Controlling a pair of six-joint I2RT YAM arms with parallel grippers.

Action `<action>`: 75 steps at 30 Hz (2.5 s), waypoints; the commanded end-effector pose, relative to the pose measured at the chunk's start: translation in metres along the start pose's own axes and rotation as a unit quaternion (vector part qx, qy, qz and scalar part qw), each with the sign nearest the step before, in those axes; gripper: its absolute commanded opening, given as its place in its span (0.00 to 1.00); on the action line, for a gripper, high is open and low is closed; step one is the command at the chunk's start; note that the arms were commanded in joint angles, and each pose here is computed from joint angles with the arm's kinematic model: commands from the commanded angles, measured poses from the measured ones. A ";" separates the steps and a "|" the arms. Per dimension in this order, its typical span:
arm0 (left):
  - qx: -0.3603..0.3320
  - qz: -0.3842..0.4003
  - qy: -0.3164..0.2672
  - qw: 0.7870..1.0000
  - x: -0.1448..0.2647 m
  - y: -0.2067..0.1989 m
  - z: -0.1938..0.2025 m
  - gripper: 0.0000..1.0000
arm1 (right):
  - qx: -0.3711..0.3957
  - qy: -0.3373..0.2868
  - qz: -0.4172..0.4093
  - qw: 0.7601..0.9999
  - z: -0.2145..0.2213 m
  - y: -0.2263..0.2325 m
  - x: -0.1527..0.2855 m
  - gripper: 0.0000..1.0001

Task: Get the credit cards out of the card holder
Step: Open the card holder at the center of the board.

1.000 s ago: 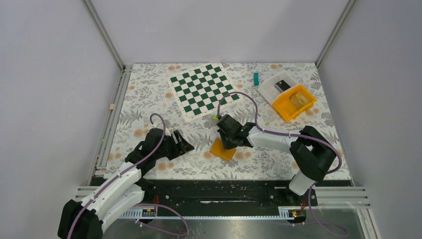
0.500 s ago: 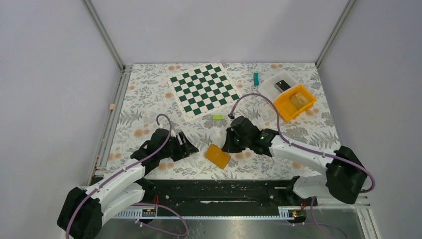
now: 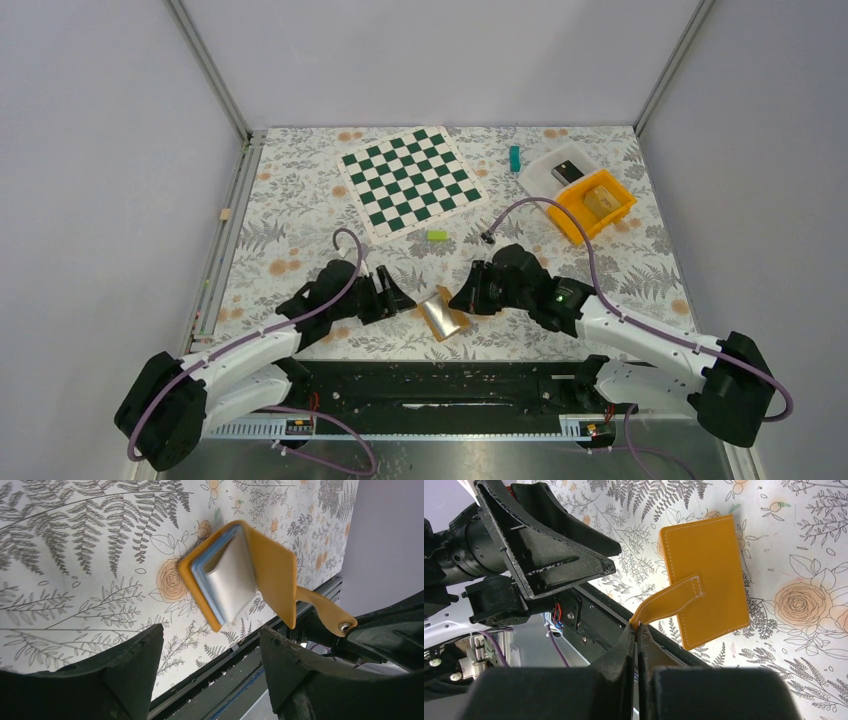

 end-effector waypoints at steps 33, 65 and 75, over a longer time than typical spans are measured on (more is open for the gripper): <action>-0.042 -0.005 0.051 0.998 -0.042 -0.027 0.018 0.61 | 0.002 -0.008 0.146 0.989 -0.025 -0.095 -0.004 0.00; -0.064 0.024 0.047 0.997 -0.054 -0.040 0.013 0.44 | -0.046 0.029 0.191 0.980 0.005 -0.132 -0.013 0.00; -0.055 0.021 0.020 0.998 -0.046 -0.036 0.011 0.44 | -0.061 0.048 0.215 0.974 0.012 -0.142 -0.018 0.00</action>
Point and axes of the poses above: each gripper's point midway between its finger pads, its own x axis back along the fingers, its own y axis along the line the jaws close on, z = x × y, the point moved 5 cm from there along x, back along the fingers, and after that the axes turned 4 degrees about -x, right-handed, at the moved point
